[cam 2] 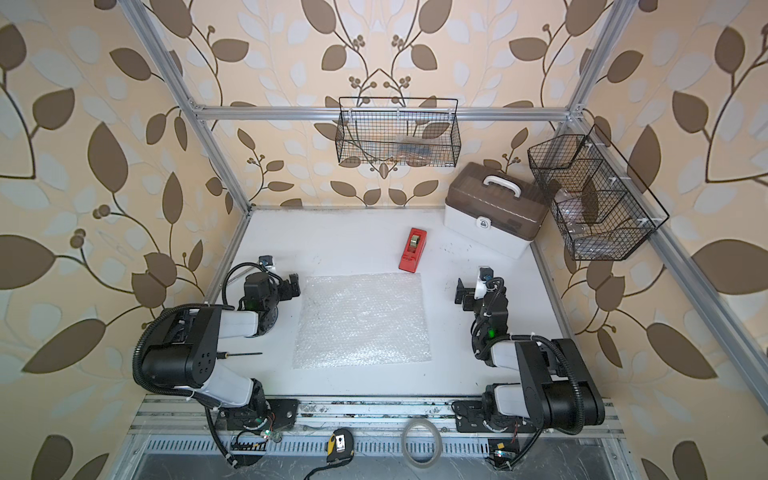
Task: Wrap bowls in bubble wrap
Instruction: Pick up the bowl from the center of the board.
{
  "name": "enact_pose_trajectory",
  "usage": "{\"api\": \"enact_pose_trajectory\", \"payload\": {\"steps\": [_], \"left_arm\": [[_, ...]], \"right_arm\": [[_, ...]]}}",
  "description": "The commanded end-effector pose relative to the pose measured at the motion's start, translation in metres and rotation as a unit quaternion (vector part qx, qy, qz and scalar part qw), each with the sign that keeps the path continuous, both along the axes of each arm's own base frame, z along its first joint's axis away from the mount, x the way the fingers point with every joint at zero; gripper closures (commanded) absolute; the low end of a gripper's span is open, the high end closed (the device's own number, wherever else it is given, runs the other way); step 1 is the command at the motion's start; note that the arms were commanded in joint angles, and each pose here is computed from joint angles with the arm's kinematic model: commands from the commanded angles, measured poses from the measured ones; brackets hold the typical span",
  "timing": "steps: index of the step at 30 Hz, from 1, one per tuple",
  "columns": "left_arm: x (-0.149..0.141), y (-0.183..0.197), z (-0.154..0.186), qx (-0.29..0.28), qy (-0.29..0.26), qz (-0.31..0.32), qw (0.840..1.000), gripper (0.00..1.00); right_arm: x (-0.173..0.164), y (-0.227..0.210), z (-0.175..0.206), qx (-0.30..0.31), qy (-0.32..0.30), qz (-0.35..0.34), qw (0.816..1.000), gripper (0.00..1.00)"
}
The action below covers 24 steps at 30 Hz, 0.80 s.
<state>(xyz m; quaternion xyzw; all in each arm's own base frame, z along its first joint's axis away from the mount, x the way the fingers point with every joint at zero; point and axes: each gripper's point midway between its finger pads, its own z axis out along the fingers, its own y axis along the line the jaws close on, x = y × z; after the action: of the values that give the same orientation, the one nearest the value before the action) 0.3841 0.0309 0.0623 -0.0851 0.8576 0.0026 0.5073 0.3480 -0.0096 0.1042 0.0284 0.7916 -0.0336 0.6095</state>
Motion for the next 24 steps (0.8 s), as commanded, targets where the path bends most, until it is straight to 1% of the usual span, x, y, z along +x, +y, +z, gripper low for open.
{"api": "enact_pose_trajectory", "payload": {"steps": [1,13,15,17,18,20,24], "left_arm": [[0.002,0.000,0.012,-0.002,-0.019,0.003,1.000,0.01],[0.001,0.000,0.013,-0.002,-0.021,0.003,1.000,0.01],[0.001,-0.003,0.018,-0.001,-0.030,-0.008,1.000,0.01],[0.000,-0.007,0.024,0.001,-0.020,-0.018,1.000,0.01],[0.000,-0.006,0.040,0.004,-0.032,-0.013,0.999,0.01],[-0.003,-0.003,0.054,0.004,-0.037,-0.004,0.999,0.01],[-0.011,-0.001,0.089,0.000,-0.065,0.018,0.998,0.01]], "right_arm": [[0.005,-0.003,0.013,0.002,-0.021,-0.008,1.000,0.00],[0.004,0.000,0.014,-0.004,-0.023,-0.005,1.000,0.00],[0.003,0.003,0.019,-0.012,-0.025,-0.002,1.000,0.00],[0.002,0.000,0.028,-0.013,-0.025,-0.015,0.999,0.00],[0.002,-0.003,0.033,-0.014,-0.022,-0.025,0.999,0.00],[0.002,-0.004,0.047,-0.014,-0.023,-0.029,0.999,0.00],[-0.001,0.007,0.073,0.004,-0.025,-0.014,1.000,0.00]]}}
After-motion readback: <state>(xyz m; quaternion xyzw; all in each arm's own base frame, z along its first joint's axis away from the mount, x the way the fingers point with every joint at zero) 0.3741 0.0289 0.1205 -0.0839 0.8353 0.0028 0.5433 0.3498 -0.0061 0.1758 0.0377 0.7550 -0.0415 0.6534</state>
